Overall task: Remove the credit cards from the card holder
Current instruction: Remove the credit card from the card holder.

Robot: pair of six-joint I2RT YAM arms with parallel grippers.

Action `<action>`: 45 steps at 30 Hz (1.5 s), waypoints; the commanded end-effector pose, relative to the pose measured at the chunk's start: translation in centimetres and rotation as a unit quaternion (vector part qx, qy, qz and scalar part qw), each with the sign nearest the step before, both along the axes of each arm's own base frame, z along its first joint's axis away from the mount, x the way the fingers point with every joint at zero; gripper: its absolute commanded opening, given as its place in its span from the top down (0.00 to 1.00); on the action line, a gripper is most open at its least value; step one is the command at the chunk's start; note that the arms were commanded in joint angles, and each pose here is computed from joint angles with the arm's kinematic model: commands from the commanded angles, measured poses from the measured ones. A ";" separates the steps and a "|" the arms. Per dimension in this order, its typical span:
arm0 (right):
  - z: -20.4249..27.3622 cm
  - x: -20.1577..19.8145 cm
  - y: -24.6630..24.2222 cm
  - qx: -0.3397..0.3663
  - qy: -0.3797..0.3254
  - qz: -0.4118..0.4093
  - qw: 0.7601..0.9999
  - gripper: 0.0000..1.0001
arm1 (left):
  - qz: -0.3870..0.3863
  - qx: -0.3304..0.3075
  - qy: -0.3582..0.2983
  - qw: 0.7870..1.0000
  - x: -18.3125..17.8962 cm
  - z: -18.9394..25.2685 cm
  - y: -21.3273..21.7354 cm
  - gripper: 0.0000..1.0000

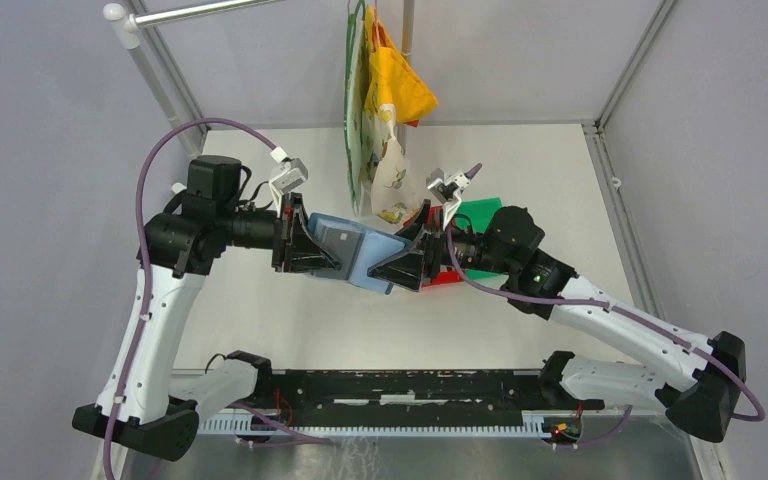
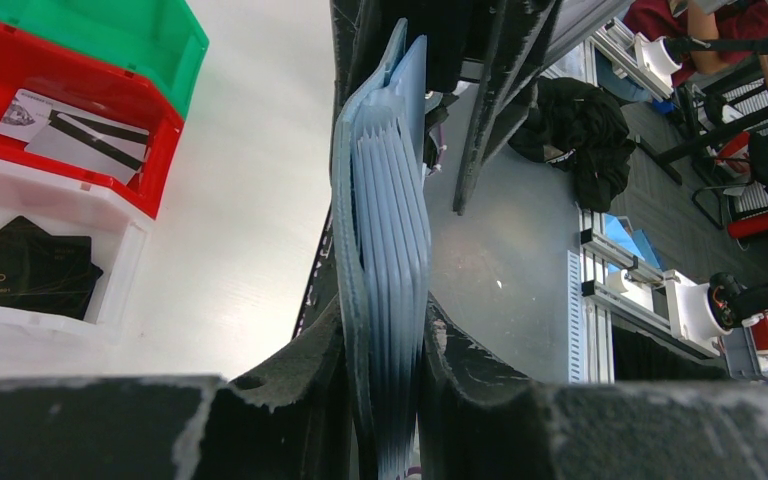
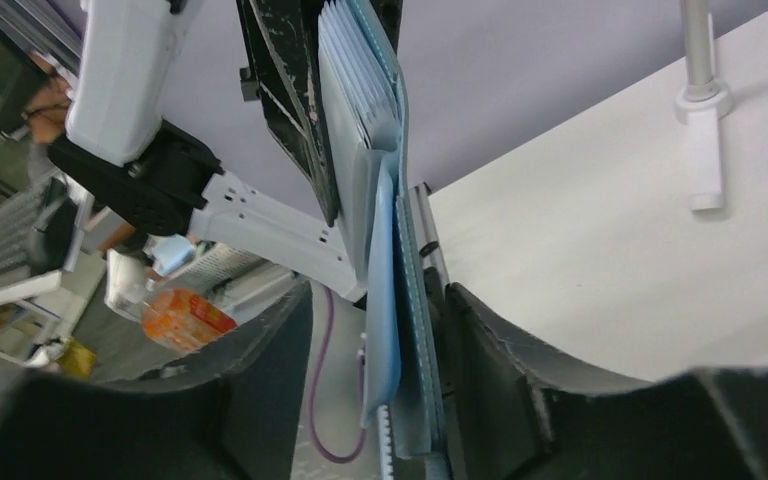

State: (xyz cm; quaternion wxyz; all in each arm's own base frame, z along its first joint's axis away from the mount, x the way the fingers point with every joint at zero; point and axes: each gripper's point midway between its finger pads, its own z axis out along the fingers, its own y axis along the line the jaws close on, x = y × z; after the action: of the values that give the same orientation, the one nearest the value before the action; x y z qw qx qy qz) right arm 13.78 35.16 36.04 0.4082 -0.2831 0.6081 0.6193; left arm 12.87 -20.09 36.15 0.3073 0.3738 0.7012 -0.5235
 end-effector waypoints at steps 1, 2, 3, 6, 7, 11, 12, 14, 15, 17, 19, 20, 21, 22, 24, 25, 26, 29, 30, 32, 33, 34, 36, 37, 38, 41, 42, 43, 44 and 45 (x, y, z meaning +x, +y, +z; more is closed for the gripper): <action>1.8 0.4 0.7 0.043 -0.001 -0.015 0.999 0.54 | -0.024 -0.027 -0.039 0.999 -0.2 1.8 -0.4 0.97; 1.8 0.4 0.8 0.048 0.003 -0.018 0.999 0.63 | -0.024 -0.027 -0.037 0.999 -0.1 1.8 -0.4 0.97; 1.8 0.5 0.9 0.050 0.008 -0.021 0.999 0.69 | -0.023 -0.027 -0.035 0.999 -0.1 1.8 -0.4 0.97; 1.6 0.9 0.9 0.056 0.023 -0.036 0.997 0.72 | -0.023 -0.027 -0.033 0.999 -0.1 1.7 -0.4 0.96; 1.6 0.9 0.9 0.061 0.025 -0.035 0.997 0.65 | -0.022 -0.028 -0.033 0.999 -0.1 1.7 -0.5 0.96; 1.2 0.8 1.0 0.063 0.031 -0.034 0.997 0.60 | -0.021 -0.034 -0.031 0.999 0.1 1.9 -0.6 0.96; 1.1 0.8 1.0 0.063 0.032 -0.033 0.997 0.62 | -0.021 -0.035 -0.030 0.999 0.1 1.9 -0.6 0.96; 1.1 0.8 0.9 0.062 0.031 -0.037 0.997 0.72 | -0.020 -0.035 -0.029 0.999 0.3 1.9 -0.7 0.95; 1.1 0.9 0.9 0.062 0.031 -0.040 0.997 0.77 | -0.020 -0.035 -0.027 0.999 0.3 1.9 -0.7 0.94; 1.2 1.3 0.5 0.061 0.029 -0.055 0.996 0.88 | -0.019 -0.034 -0.023 0.999 0.4 1.8 -0.7 0.83; 1.2 1.5 0.1 0.063 0.027 -0.069 0.995 0.97 | -0.015 -0.033 -0.017 0.999 0.5 1.7 -0.7 0.72; 1.4 1.6 -0.1 0.066 0.023 -0.074 0.995 0.99 | -0.015 -0.033 -0.016 0.999 0.5 1.8 -0.7 0.67; 1.6 1.6 -0.3 0.068 0.021 -0.077 0.994 1.00 | -0.015 -0.033 -0.017 0.999 0.4 1.8 -0.7 0.62; 1.7 1.6 -0.4 0.069 0.020 -0.079 0.994 1.00 | -0.016 -0.034 -0.019 0.999 0.4 1.8 -0.7 0.58; 1.7 1.6 -0.6 0.067 0.018 -0.081 0.994 1.00 | -0.018 -0.036 -0.022 0.999 0.2 1.9 -0.7 0.54; 1.7 1.7 -0.7 0.065 0.017 -0.085 0.994 1.00 | -0.020 -0.037 -0.022 0.999 0.0 2.0 -0.6 0.53; 1.6 1.7 -0.8 0.061 0.017 -0.088 0.994 1.00 | -0.023 -0.040 -0.023 0.999 -0.2 2.0 -0.6 0.52; 1.2 1.8 -1.2 0.056 0.014 -0.095 0.994 1.00 | -0.029 -0.043 -0.028 0.998 -0.5 2.1 -0.6 0.49; 1.3 1.7 -1.3 0.057 0.013 -0.094 0.994 1.00 | -0.030 -0.044 -0.028 0.998 -0.5 2.1 -0.6 0.49; 1.2 1.6 -1.4 0.054 0.011 -0.092 0.994 1.00 | -0.035 -0.048 -0.024 0.998 -0.7 2.3 -0.7 0.49; 1.2 1.6 -1.5 0.054 0.010 -0.092 0.994 1.00 | -0.037 -0.050 -0.022 0.998 -0.8 2.3 -0.7 0.49; 1.2 1.5 -1.6 0.053 0.009 -0.092 0.994 1.00 | -0.040 -0.051 -0.022 0.998 -0.9 2.4 -0.7 0.49; 1.4 1.3 -1.8 0.056 0.005 -0.090 0.994 1.00 | -0.041 -0.052 -0.026 0.997 -0.9 2.4 -0.7 0.50; 1.5 1.3 -1.8 0.057 0.005 -0.090 0.994 1.00 | -0.041 -0.051 -0.026 0.998 -1.0 2.3 -0.6 0.50; 1.6 1.2 -1.8 0.059 0.004 -0.088 0.994 1.00 | -0.040 -0.051 -0.026 0.998 -1.0 2.2 -0.6 0.51; 1.6 1.1 -1.8 0.059 0.002 -0.084 0.995 1.00 | -0.042 -0.051 -0.023 0.998 -1.1 2.1 -0.6 0.52; 1.7 1.1 -1.8 0.060 0.003 -0.083 0.995 1.00 | -0.042 -0.051 -0.024 0.998 -1.1 2.1 -0.6 0.53; 1.7 1.0 -1.8 0.060 0.002 -0.081 0.995 1.00 | -0.042 -0.050 -0.026 0.998 -1.1 2.1 -0.6 0.54; 1.8 0.9 -1.8 0.062 0.001 -0.079 0.995 1.00 | -0.043 -0.050 -0.026 0.998 -1.1 2.1 -0.6 0.54; 1.8 1.0 -1.8 0.061 0.001 -0.079 0.995 1.00 | -0.043 -0.050 -0.026 0.997 -1.2 2.1 -0.6 0.54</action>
State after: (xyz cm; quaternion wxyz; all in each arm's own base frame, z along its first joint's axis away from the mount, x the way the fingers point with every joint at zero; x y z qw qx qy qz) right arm 14.98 34.09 34.84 0.4415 -0.2078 0.6295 0.6047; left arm 12.70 -20.63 37.33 0.3142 0.3854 0.6715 -0.5495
